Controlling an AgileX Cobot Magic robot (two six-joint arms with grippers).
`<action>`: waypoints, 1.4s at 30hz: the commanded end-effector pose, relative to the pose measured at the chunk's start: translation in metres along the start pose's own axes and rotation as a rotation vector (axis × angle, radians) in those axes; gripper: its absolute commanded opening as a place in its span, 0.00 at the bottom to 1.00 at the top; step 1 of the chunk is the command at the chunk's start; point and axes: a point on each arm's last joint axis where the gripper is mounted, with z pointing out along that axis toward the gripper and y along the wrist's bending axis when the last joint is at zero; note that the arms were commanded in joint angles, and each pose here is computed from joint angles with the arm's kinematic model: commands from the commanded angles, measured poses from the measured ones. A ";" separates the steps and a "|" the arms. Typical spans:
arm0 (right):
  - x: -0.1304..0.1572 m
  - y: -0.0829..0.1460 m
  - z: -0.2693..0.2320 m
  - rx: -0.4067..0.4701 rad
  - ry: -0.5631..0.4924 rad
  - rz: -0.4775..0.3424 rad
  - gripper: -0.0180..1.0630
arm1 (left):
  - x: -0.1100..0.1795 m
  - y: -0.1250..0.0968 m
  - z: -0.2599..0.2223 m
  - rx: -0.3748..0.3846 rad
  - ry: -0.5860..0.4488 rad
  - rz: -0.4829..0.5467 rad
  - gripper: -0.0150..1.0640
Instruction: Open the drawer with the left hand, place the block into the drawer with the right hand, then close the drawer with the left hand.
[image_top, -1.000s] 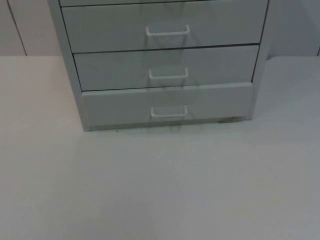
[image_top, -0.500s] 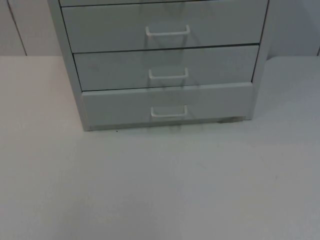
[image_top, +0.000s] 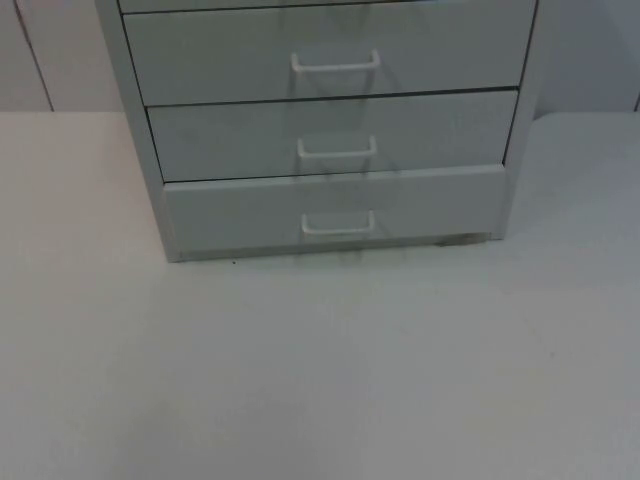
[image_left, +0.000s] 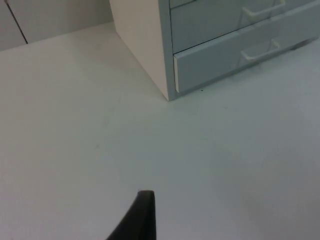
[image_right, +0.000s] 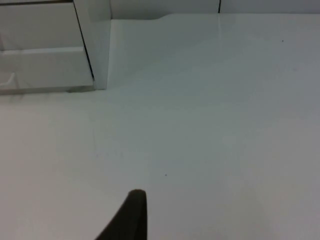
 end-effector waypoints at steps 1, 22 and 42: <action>0.001 0.000 0.000 0.007 -0.004 -0.001 0.99 | 0.000 -0.001 0.001 0.008 -0.010 -0.006 0.99; 0.001 0.000 0.000 0.004 -0.004 0.001 0.99 | 0.000 -0.001 0.001 0.006 -0.010 -0.005 0.99; 0.001 0.000 0.000 0.002 -0.004 0.003 0.99 | 0.000 0.000 0.001 0.001 -0.010 -0.002 0.99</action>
